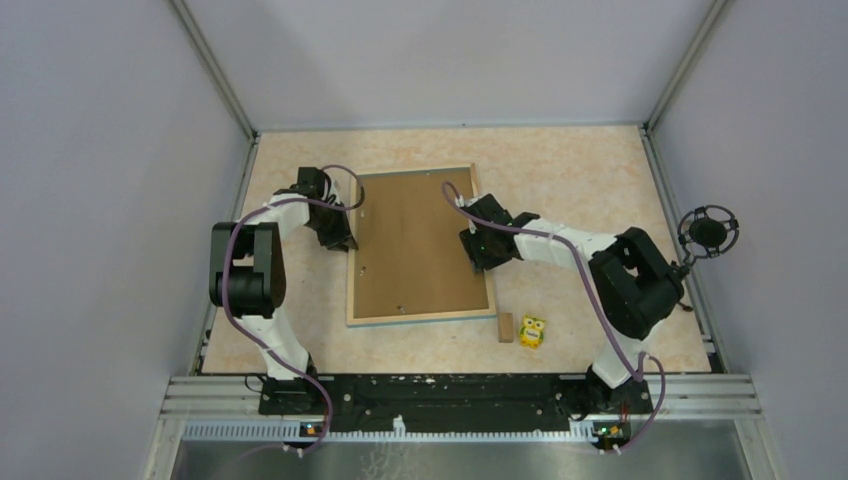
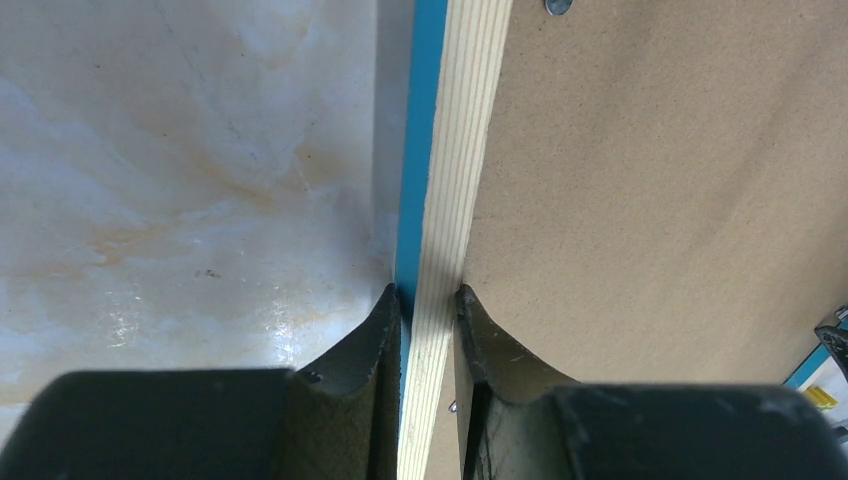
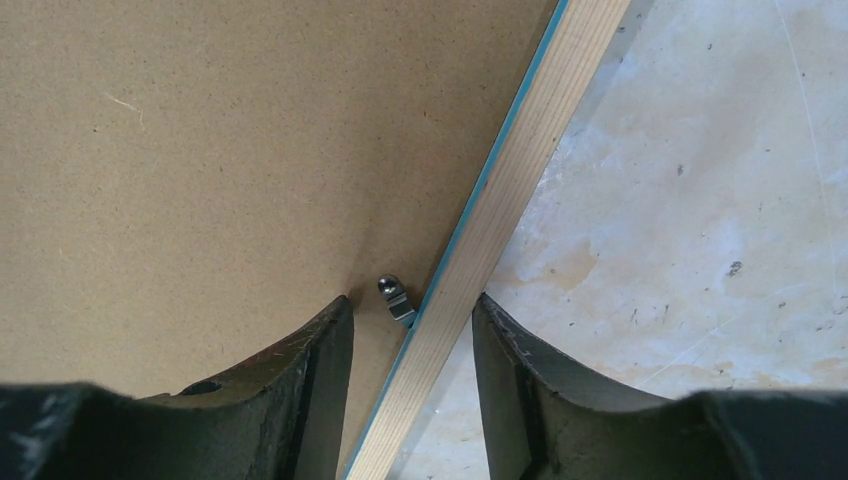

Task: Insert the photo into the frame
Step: Install the photo frame at the center of the board, then adjust the photo frame at the center of the board.

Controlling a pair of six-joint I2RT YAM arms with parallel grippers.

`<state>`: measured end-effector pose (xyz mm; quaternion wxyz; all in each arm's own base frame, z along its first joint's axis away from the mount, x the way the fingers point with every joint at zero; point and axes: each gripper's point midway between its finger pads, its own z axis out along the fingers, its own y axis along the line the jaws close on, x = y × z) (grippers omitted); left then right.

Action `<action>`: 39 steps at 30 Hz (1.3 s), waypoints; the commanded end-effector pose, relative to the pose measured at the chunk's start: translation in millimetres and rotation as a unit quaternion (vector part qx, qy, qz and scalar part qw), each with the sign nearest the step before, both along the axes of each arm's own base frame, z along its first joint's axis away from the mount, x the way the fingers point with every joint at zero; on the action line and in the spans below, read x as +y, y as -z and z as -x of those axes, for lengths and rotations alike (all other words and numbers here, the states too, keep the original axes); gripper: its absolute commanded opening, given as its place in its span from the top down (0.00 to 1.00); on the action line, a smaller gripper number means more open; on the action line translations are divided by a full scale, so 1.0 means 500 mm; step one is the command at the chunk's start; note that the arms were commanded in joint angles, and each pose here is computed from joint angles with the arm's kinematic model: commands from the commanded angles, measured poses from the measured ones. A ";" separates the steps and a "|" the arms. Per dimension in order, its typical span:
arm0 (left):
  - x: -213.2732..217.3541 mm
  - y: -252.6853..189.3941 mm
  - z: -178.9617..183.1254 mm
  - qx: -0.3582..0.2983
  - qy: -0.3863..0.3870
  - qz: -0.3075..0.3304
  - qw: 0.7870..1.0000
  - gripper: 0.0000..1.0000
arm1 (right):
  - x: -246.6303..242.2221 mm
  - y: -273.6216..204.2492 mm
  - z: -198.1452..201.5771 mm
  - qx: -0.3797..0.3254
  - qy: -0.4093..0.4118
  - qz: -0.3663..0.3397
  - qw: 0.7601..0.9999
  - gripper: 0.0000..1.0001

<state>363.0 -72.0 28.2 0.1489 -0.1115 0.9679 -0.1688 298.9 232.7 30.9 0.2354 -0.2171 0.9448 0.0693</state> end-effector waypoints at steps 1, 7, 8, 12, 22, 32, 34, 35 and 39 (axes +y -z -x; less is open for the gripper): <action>-0.009 0.001 0.001 -0.004 -0.005 0.005 1.000 0.81 | 0.032 -0.005 -0.008 0.004 0.000 -0.030 1.000 0.54; -0.014 0.003 0.001 0.000 -0.003 0.013 1.000 0.82 | 0.024 0.012 -0.007 0.007 0.003 -0.020 1.000 0.80; -0.011 0.002 0.001 -0.002 -0.005 0.010 1.000 0.82 | 0.020 0.017 -0.007 0.008 0.005 -0.013 1.000 0.84; -0.011 0.003 0.001 -0.002 -0.005 0.010 1.000 0.83 | 0.017 0.033 -0.010 0.013 0.005 -0.002 1.000 0.93; -0.011 0.008 0.002 0.002 -0.005 0.010 1.000 0.83 | 0.051 0.021 -0.008 0.026 0.003 -0.043 0.999 0.78; -0.011 0.008 0.001 0.003 -0.006 0.013 1.000 0.78 | 0.068 -0.020 -0.002 0.024 0.008 -0.090 0.996 0.50; -0.013 0.009 0.003 0.004 -0.004 0.016 1.000 0.74 | 0.072 -0.015 -0.013 0.026 0.015 -0.095 0.995 0.49; -0.014 0.008 0.004 0.003 -0.004 0.017 1.000 0.71 | 0.077 -0.015 -0.021 0.025 0.016 -0.097 0.995 0.48; -0.022 0.007 0.014 0.008 -0.003 0.029 1.000 0.60 | 0.098 -0.005 -0.057 0.026 0.023 -0.088 0.996 0.48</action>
